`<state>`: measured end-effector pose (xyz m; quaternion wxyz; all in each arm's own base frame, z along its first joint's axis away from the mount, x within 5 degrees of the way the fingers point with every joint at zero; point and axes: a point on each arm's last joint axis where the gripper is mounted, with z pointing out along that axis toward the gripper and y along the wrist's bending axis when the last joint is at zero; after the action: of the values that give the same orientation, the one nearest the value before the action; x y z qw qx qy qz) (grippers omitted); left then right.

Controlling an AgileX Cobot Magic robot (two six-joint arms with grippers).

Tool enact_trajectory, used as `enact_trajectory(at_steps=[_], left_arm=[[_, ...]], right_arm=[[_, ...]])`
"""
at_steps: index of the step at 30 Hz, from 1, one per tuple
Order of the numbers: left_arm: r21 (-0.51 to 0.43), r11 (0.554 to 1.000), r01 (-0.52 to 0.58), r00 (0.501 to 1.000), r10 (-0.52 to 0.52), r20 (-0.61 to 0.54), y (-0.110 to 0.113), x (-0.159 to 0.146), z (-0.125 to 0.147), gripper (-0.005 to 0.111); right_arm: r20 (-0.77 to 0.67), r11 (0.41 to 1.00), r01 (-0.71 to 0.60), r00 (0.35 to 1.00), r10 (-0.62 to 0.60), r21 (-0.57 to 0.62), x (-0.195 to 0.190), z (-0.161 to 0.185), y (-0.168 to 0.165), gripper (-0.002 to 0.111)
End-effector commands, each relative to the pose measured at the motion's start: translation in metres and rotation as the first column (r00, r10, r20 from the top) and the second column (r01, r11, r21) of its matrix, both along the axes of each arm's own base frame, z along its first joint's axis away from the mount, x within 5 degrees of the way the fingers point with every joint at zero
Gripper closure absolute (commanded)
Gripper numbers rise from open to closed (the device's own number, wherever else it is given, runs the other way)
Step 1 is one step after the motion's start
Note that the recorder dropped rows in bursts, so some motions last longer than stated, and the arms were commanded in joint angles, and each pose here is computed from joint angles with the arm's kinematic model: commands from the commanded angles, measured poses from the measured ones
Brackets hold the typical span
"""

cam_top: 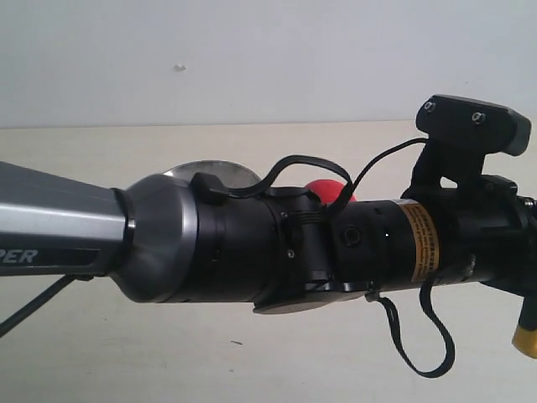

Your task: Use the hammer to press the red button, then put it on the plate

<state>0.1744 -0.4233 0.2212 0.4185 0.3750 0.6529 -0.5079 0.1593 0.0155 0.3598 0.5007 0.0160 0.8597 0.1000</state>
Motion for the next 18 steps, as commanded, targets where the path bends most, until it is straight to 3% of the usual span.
enact_trajectory(at_steps=[1, 8, 18], left_arm=[[-0.041, 0.999, -0.016, 1.000, 0.016, -0.009, 0.000, 0.003, 0.007, 0.107], [-0.042, 0.997, -0.065, 0.997, 0.063, -0.050, 0.008, 0.020, 0.008, 0.107], [-0.034, 0.997, -0.072, 0.995, 0.070, -0.066, 0.015, 0.032, 0.008, 0.107]], right_arm=[[0.003, 1.000, -0.017, 1.000, 0.016, 0.019, -0.003, 0.004, 0.002, 0.071], [-0.053, 0.999, -0.044, 0.998, 0.044, 0.010, -0.012, 0.001, 0.003, 0.050], [0.076, 0.999, -0.049, 0.996, 0.050, -0.018, -0.042, 0.017, 0.002, 0.047]])
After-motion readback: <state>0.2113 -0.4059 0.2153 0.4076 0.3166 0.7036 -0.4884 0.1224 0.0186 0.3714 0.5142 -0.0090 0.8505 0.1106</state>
